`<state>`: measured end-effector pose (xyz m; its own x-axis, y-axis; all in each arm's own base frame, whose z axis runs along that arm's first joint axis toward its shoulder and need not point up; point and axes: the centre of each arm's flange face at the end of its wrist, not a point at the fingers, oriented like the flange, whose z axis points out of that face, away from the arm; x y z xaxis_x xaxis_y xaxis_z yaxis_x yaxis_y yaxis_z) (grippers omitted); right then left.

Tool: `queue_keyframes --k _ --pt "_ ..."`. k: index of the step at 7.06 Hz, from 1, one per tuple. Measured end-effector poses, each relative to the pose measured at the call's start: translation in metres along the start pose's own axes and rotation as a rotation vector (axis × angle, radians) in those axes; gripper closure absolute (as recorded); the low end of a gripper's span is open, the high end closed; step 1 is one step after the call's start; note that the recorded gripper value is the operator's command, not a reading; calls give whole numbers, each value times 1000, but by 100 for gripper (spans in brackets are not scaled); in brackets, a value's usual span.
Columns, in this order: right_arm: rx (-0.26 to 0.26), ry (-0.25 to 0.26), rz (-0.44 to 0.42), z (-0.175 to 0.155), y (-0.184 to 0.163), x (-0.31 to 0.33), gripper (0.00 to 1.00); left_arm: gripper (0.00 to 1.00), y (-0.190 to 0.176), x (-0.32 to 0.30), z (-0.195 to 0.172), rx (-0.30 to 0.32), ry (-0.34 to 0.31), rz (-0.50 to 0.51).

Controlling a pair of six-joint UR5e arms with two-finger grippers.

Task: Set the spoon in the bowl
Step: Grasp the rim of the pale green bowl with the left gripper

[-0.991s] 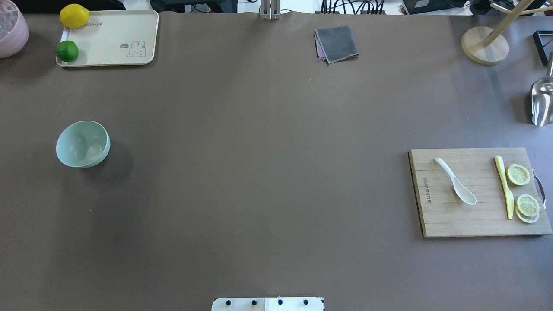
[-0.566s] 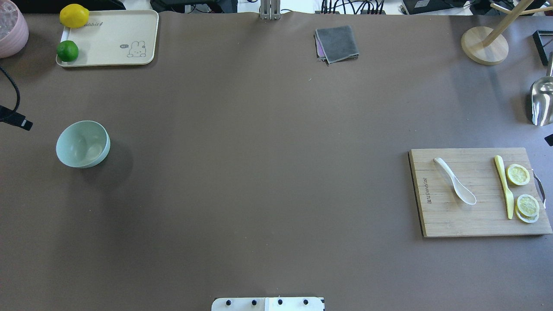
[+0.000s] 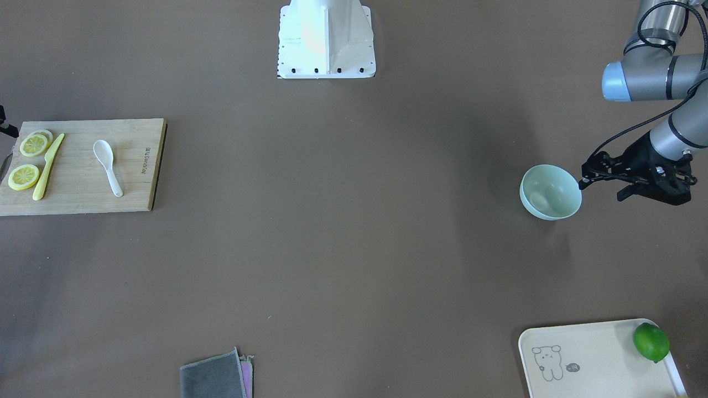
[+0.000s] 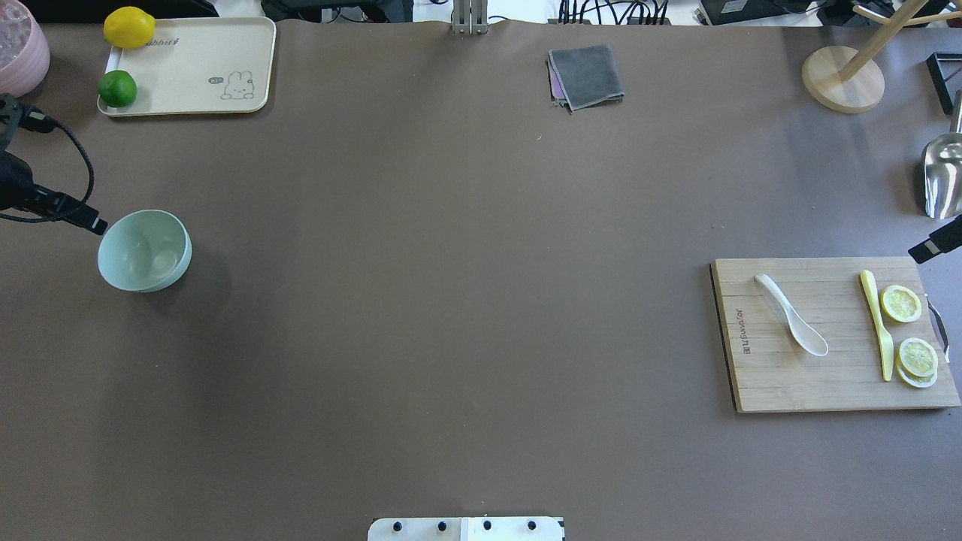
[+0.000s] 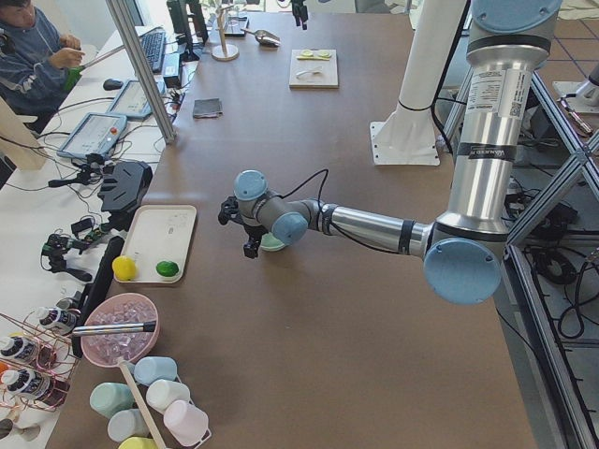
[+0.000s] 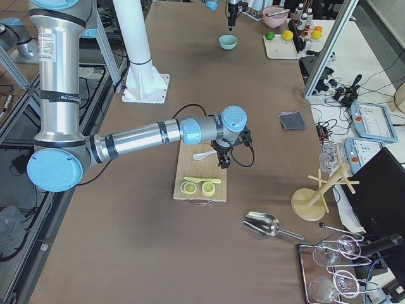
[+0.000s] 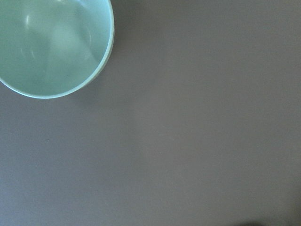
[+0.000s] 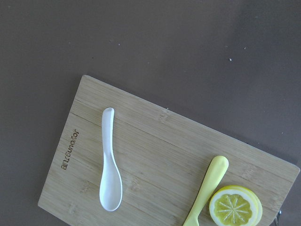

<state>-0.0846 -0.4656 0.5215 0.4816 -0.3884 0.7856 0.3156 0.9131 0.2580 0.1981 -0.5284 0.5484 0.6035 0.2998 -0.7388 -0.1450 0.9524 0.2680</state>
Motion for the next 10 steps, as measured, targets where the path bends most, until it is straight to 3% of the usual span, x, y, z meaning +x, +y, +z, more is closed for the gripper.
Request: queue_keyframes --k 1,2,4,5,7,10 --pt "-2 -1 -8 1 -3 -3 2 35 -3 5 12 2 3 2" --pt "-2 -1 -14 2 -6 -5 2 64 -4 9 23 8 -4 7" --pt "-4 -2 -18 3 -8 -8 2 73 -4 16 34 13 -12 10" --pt "-4 -3 -20 3 -9 -8 2 96 -4 18 35 14 -12 12" --pt "-2 -4 -19 2 -11 -10 2 100 -5 23 32 18 -3 -4" --pt "2 -7 68 3 -32 -33 2 100 -20 81 0 76 60 -141"
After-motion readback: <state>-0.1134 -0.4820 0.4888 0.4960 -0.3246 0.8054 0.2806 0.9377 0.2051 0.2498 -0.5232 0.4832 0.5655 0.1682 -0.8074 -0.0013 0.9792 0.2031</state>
